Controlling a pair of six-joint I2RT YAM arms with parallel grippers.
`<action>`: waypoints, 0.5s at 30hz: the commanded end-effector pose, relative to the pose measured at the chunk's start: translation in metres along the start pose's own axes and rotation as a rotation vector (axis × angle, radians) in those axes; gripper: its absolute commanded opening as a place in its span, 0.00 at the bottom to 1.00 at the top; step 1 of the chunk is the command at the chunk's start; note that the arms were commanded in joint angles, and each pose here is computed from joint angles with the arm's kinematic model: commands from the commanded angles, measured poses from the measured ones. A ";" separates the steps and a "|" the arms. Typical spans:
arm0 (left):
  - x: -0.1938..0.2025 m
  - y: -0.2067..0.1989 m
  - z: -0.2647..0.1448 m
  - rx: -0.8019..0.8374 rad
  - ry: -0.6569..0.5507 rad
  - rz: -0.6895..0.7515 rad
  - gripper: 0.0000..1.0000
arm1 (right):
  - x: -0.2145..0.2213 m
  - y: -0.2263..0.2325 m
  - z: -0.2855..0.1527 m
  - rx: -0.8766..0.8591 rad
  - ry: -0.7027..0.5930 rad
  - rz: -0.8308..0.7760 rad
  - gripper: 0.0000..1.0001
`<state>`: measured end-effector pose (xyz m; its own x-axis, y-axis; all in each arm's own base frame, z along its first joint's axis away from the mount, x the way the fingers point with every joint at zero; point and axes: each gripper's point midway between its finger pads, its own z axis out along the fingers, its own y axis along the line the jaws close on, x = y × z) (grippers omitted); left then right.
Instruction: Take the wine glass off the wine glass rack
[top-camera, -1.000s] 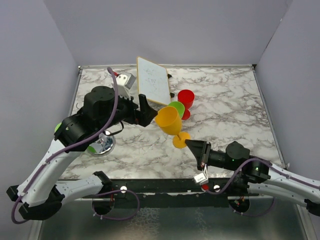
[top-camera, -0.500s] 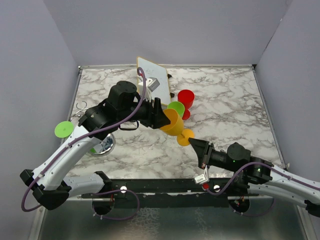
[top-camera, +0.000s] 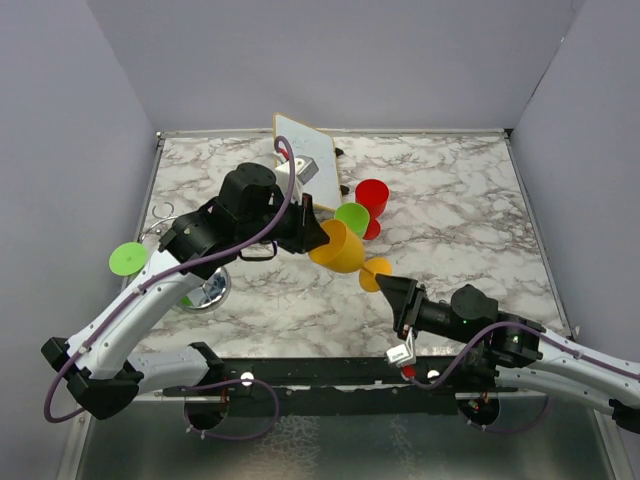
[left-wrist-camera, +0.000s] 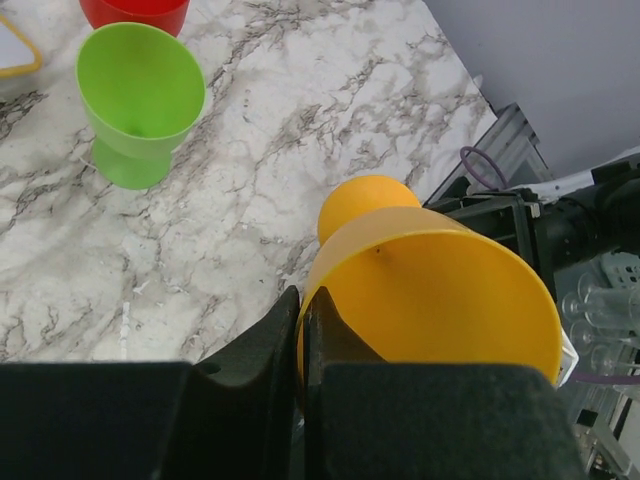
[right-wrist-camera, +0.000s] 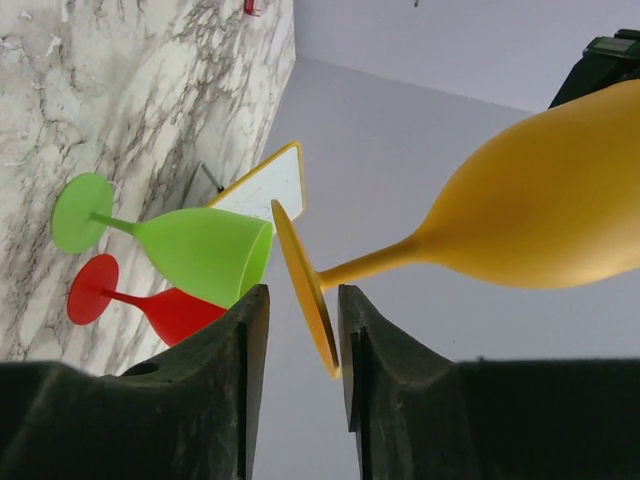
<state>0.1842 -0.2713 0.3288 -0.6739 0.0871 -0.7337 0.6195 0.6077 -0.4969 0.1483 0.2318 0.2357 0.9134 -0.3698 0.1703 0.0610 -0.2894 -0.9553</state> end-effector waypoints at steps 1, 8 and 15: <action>-0.017 0.003 -0.013 -0.051 -0.070 0.023 0.03 | -0.002 -0.002 0.000 0.010 -0.013 0.116 0.40; -0.030 0.037 -0.031 -0.271 -0.119 0.061 0.00 | -0.014 0.015 -0.002 -0.065 -0.068 0.250 0.59; -0.022 0.081 -0.048 -0.514 -0.064 0.132 0.00 | -0.016 -0.019 -0.009 0.084 -0.103 0.577 0.63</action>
<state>0.2179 -0.2230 0.3406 -0.5796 0.0715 -0.8118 0.5037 0.8145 -0.2879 0.1380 0.2292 0.2104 0.9006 -0.4079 -0.1497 -0.2576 -0.2238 -0.9400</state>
